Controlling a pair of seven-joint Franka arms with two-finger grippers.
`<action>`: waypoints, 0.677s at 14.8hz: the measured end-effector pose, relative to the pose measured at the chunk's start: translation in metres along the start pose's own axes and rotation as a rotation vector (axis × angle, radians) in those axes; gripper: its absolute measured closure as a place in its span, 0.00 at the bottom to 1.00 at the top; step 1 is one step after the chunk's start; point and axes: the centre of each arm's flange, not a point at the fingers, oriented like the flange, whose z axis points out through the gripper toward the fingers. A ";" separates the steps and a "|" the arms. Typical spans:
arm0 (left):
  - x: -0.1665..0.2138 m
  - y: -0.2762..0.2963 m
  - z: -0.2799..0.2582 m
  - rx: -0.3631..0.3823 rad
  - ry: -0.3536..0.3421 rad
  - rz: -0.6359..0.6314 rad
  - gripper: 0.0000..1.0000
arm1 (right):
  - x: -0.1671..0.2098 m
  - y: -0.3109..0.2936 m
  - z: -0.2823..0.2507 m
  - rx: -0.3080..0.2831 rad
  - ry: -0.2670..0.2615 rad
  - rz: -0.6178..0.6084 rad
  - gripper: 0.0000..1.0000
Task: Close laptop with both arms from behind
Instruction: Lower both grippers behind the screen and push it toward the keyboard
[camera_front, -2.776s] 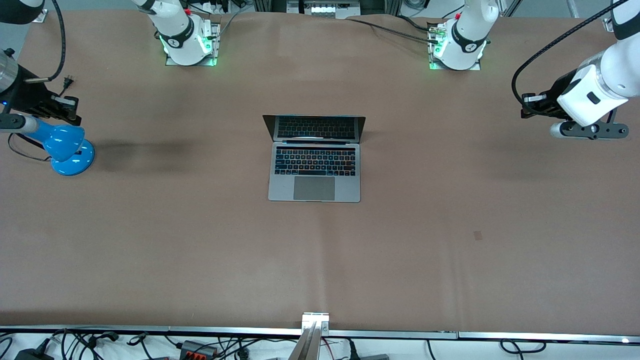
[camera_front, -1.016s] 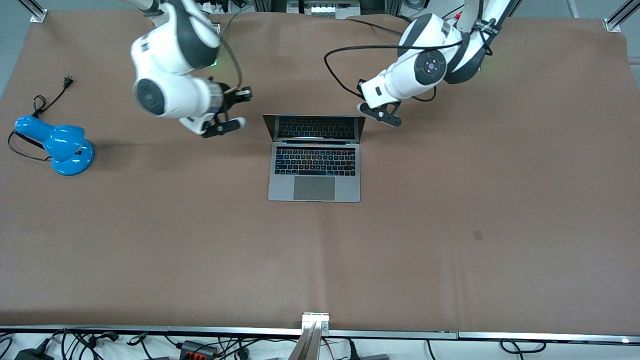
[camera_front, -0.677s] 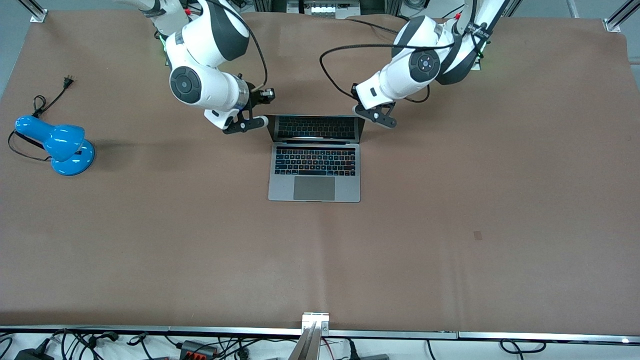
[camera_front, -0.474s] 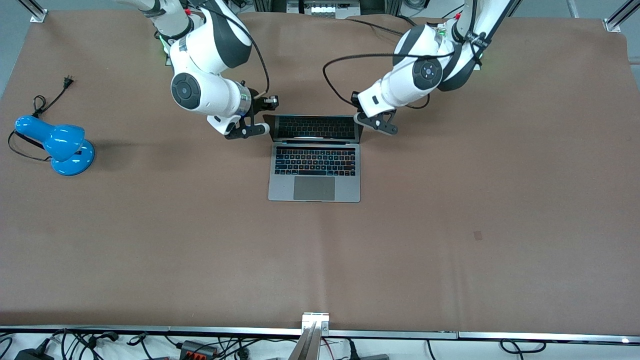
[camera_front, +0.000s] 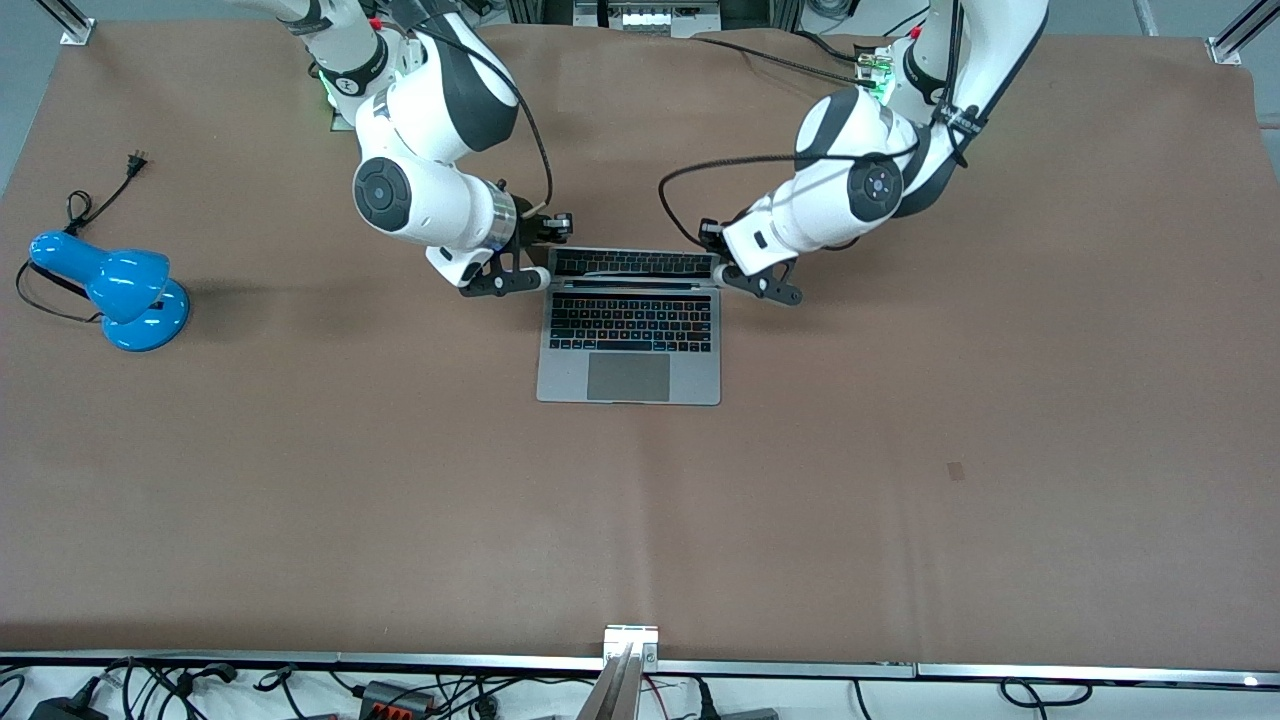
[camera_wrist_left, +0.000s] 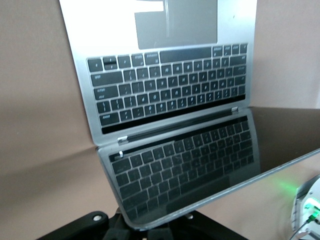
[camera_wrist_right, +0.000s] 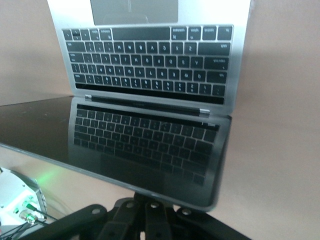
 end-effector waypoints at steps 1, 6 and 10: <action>0.005 -0.002 0.000 -0.009 0.000 -0.006 0.99 | 0.003 -0.001 0.001 0.001 0.004 0.000 0.99; 0.027 -0.013 -0.001 -0.043 0.002 -0.039 0.99 | 0.029 -0.005 0.004 0.005 0.023 0.009 0.99; 0.044 -0.022 0.003 -0.069 0.022 -0.065 0.99 | 0.059 -0.005 0.006 0.011 0.059 0.023 0.99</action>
